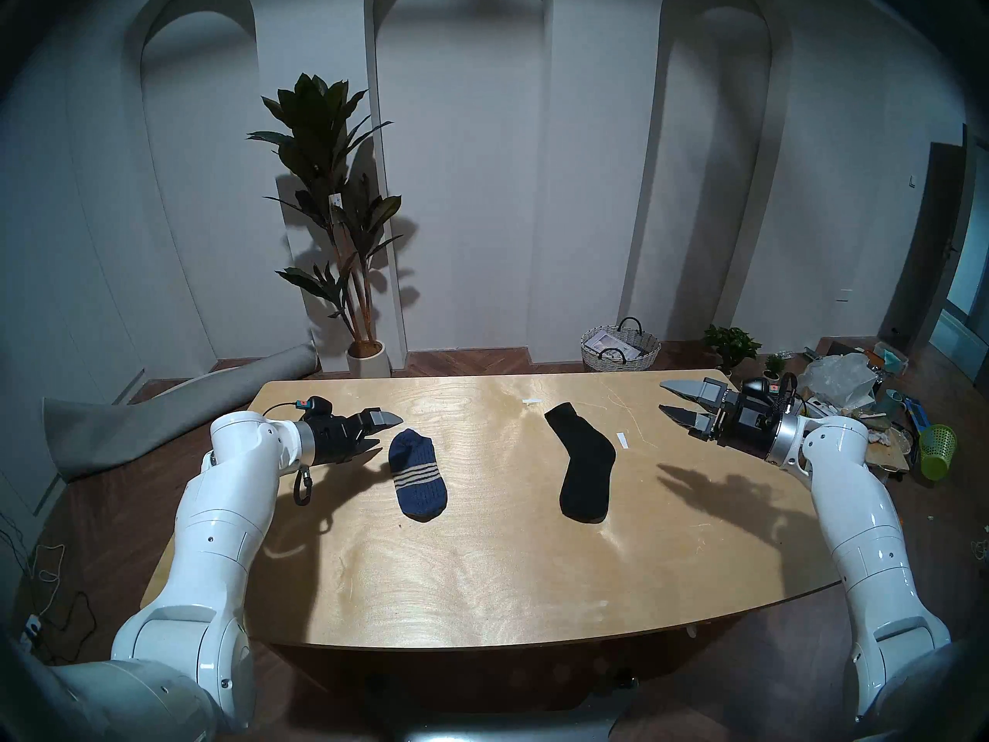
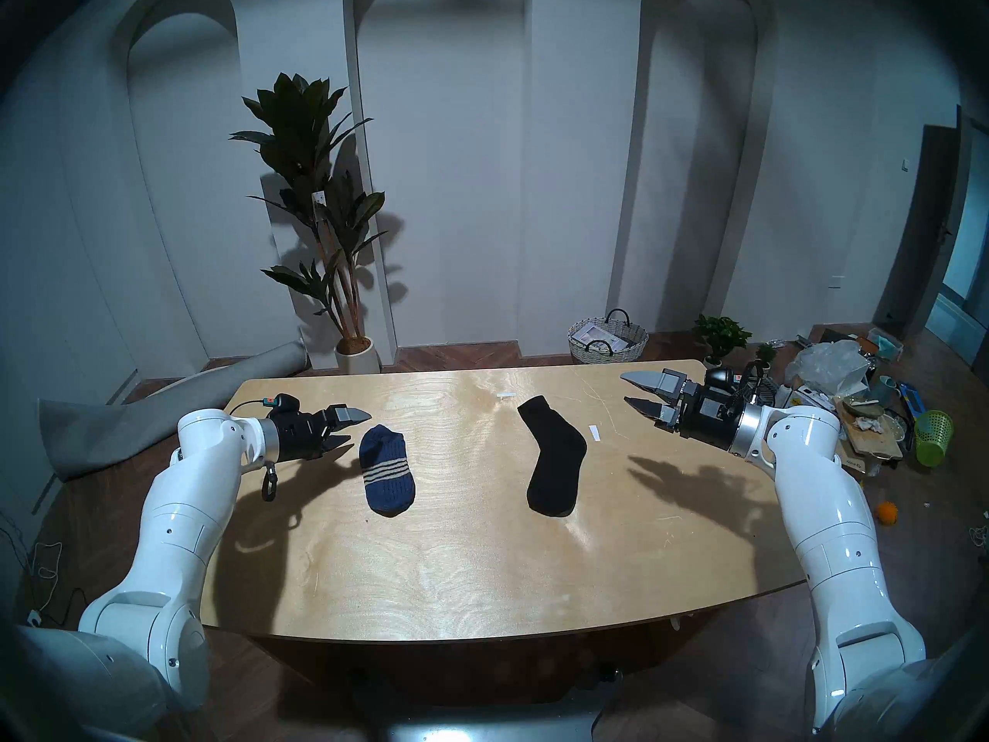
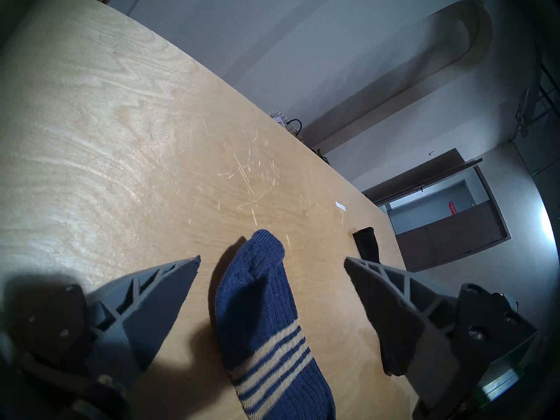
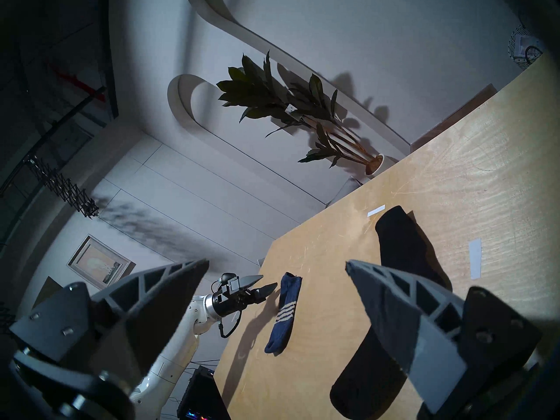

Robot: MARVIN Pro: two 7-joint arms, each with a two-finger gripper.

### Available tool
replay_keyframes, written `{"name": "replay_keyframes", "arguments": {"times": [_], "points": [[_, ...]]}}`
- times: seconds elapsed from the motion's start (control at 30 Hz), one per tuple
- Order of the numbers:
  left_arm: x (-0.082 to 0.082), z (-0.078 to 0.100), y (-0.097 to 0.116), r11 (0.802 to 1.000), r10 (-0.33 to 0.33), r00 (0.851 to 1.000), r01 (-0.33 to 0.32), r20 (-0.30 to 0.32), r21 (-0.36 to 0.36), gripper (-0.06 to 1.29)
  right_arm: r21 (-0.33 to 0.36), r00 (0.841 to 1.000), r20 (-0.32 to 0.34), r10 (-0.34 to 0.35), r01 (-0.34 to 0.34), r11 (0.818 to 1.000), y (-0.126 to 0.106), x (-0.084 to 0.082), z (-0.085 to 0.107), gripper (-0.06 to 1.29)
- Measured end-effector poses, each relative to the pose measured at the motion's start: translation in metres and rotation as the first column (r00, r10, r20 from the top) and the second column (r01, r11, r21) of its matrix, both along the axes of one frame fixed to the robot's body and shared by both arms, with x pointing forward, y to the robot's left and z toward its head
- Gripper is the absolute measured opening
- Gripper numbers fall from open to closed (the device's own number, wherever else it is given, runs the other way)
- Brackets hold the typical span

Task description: Fold socks in half once and place them neatly on the table

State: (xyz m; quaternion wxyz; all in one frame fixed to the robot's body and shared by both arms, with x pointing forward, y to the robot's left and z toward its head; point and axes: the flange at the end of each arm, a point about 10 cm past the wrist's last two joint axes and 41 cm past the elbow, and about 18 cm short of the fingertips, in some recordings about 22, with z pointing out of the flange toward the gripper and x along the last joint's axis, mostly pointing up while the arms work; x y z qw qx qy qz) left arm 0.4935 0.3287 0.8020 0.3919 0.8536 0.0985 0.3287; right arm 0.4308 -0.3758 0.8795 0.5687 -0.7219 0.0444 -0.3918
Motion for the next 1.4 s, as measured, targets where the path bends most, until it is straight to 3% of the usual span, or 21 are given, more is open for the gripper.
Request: {"name": "replay_keyframes", "arguments": {"times": [0.57, 1.4], "points": [[0.015, -0.006, 0.0, 0.998, -0.041, 0.997, 0.044, -0.07, 0.05, 1.24, 0.063, 0.999, -0.016, 0.032, -0.031, 0.997, 0.002, -0.004, -0.001, 1.22], [0.028, -0.002, -0.008, 0.987, -0.141, 0.984, 0.149, -0.112, 0.066, 1.24, 0.134, 0.996, -0.047, 0.081, -0.074, 0.988, 0.0, -0.012, -0.001, 1.22]]}}
